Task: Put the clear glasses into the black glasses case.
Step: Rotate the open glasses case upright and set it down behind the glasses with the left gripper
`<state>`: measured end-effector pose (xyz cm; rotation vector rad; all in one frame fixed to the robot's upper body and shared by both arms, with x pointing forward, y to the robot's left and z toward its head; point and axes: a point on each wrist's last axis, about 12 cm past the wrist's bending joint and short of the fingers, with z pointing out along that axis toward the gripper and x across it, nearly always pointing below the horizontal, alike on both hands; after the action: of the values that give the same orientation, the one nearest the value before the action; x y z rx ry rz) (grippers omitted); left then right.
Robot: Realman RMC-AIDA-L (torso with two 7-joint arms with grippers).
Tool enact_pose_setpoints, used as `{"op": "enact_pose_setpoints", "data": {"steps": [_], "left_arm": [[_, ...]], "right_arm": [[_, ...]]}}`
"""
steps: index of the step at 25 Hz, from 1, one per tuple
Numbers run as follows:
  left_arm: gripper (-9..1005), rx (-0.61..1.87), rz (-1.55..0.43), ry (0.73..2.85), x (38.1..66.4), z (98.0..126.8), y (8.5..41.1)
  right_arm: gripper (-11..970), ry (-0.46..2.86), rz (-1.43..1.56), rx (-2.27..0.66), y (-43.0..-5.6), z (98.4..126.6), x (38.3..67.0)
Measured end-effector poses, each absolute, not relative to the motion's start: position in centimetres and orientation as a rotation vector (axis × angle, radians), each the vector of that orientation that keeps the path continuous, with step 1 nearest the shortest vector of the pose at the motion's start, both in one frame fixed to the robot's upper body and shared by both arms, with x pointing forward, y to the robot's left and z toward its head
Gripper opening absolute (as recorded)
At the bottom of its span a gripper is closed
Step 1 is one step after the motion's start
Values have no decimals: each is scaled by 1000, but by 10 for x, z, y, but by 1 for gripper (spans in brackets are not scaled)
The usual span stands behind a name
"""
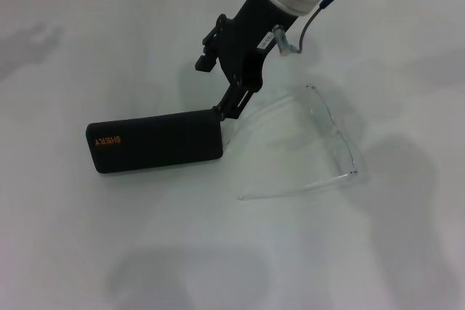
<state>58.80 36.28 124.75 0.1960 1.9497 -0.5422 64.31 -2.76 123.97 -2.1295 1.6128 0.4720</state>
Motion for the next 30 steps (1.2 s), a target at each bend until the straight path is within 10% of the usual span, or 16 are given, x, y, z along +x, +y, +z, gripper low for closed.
{"op": "enact_pose_setpoints", "data": {"steps": [30], "left_arm": [[404,241,-507,1953,577,1207,371]], "right_arm": [[719,1510,482,-2112,-20,1205,640]]}}
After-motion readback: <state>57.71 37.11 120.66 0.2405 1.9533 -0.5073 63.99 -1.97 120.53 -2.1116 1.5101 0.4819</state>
